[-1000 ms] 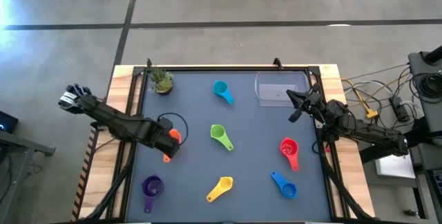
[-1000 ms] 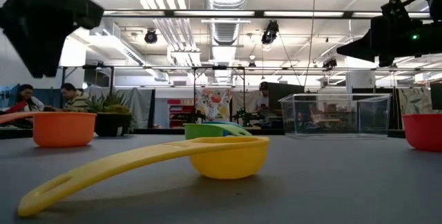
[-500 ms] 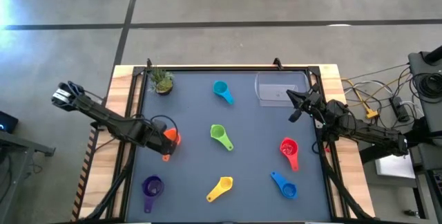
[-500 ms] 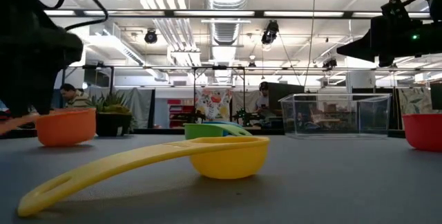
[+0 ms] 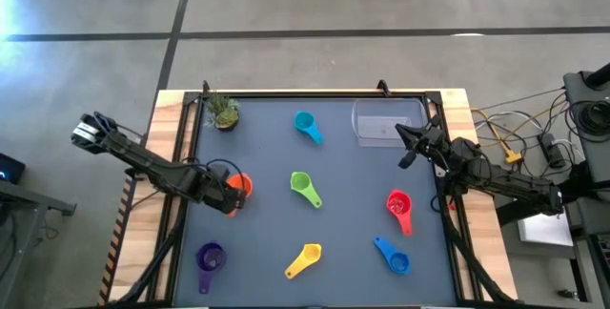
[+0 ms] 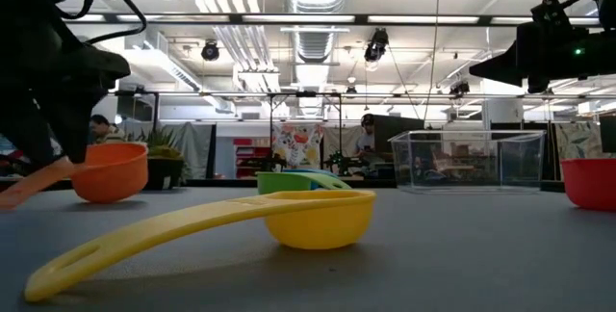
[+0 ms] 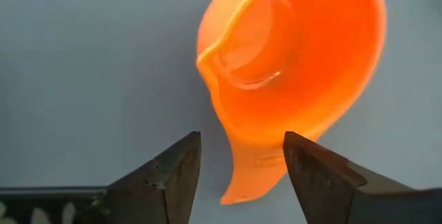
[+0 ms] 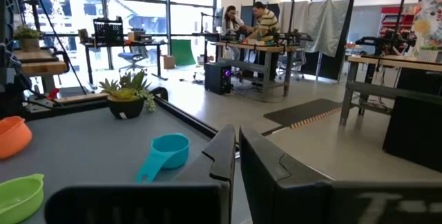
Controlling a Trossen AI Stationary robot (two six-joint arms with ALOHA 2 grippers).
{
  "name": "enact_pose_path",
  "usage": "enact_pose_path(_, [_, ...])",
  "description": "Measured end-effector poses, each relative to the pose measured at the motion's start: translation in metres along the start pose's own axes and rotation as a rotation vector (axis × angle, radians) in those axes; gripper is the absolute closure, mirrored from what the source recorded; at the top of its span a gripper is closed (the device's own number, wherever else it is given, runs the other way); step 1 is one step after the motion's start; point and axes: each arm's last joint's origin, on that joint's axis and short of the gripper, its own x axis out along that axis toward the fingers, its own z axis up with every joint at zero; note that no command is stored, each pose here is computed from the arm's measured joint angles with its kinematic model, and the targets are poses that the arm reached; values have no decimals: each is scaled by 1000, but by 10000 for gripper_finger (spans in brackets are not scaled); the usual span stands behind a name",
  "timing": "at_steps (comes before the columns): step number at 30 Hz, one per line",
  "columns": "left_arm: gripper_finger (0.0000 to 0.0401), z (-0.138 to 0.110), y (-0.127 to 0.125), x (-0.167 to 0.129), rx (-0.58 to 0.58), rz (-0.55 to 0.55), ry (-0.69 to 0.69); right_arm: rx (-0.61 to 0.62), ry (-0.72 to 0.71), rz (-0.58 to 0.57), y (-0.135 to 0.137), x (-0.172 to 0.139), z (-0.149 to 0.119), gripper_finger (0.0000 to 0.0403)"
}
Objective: Nest measuring cups in basket
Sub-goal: Stack the orange measuring cup on top of the violet measuring cup
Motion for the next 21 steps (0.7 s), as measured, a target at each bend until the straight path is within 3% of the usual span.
enact_pose_path(21, [224, 5, -3, -4, -37, -46, -48, 0, 0, 0, 0, 0, 0, 390])
